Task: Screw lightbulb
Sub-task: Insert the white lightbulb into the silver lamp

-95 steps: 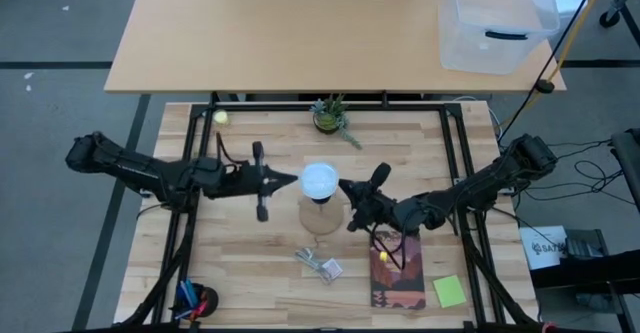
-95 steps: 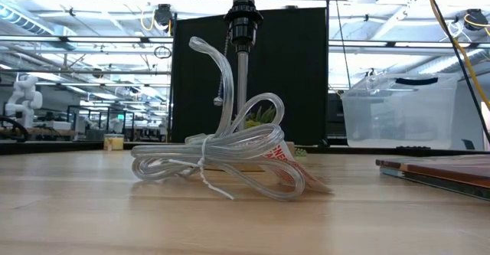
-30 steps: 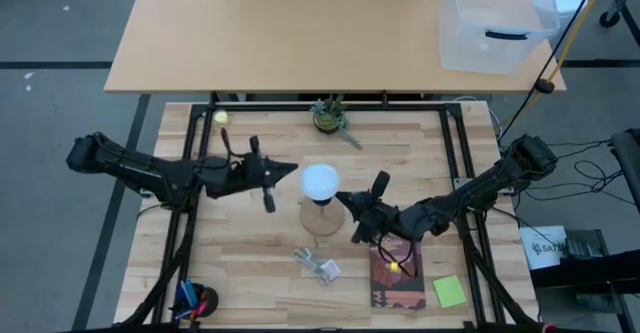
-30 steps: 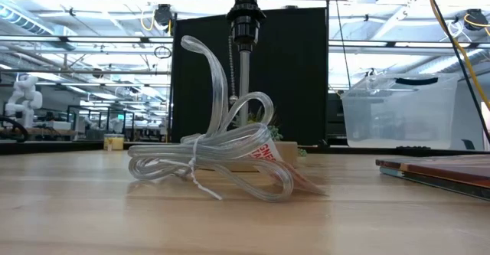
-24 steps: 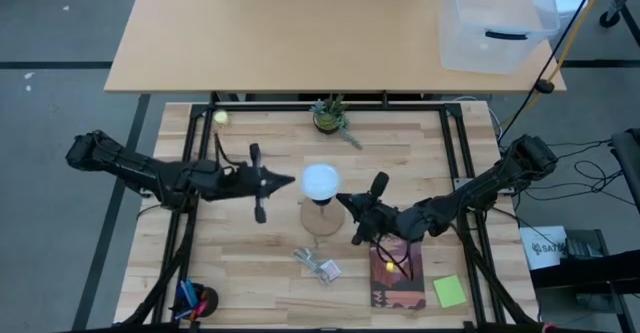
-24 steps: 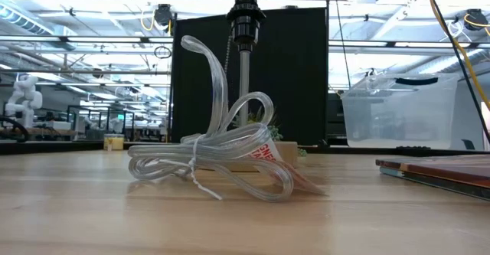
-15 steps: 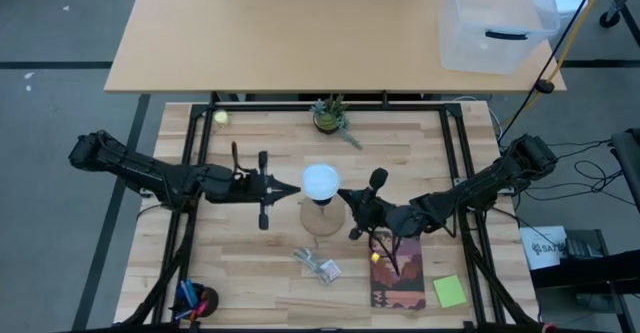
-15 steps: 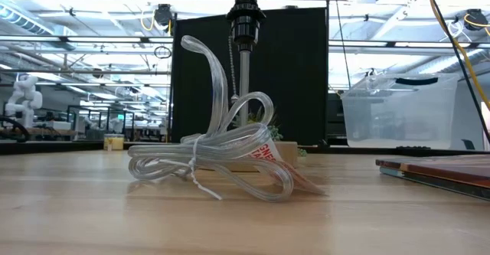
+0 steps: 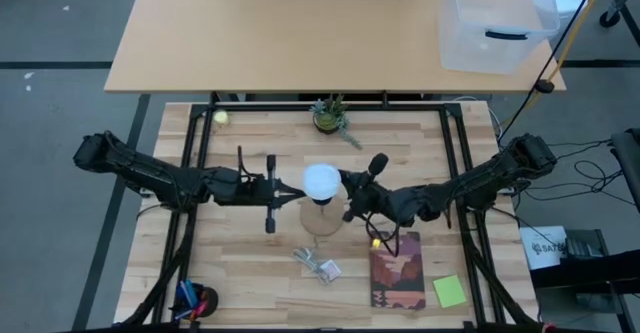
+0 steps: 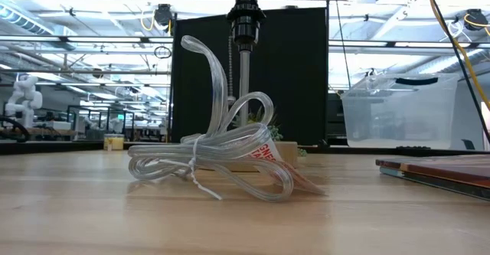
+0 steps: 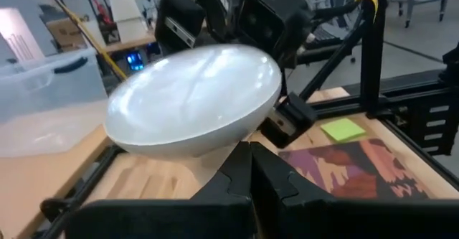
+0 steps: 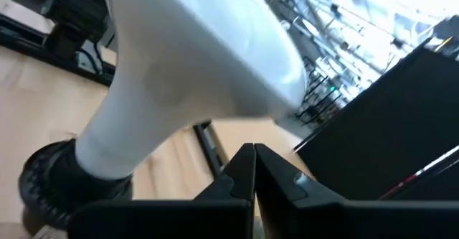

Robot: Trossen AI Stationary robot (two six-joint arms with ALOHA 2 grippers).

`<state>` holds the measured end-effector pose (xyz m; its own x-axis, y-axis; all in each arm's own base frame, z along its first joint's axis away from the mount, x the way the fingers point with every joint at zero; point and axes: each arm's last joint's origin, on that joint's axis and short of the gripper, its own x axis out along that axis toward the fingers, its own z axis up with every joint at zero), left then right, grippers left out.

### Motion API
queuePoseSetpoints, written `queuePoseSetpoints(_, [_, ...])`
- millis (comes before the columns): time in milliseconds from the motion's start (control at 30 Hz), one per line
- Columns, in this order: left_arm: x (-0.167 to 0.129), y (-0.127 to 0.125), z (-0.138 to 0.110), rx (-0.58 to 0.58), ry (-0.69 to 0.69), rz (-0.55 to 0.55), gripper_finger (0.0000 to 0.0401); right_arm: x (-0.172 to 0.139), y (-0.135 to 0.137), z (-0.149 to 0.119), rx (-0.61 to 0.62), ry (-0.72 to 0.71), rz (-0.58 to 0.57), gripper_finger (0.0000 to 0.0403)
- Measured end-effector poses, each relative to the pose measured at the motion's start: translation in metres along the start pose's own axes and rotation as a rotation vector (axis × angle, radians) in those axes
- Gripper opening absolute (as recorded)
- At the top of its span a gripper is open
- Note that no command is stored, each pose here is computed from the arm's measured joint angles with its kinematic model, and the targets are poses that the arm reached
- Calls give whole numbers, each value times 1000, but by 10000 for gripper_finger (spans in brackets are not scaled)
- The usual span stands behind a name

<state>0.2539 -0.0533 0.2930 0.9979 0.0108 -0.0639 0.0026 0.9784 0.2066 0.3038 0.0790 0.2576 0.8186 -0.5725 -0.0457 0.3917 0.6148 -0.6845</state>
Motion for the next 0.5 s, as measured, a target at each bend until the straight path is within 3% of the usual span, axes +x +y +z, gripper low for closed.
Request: queuePoseSetpoints(500, [-2, 1, 3, 25, -29, -26, 0, -1, -4, 7, -107, -65, -12, 0])
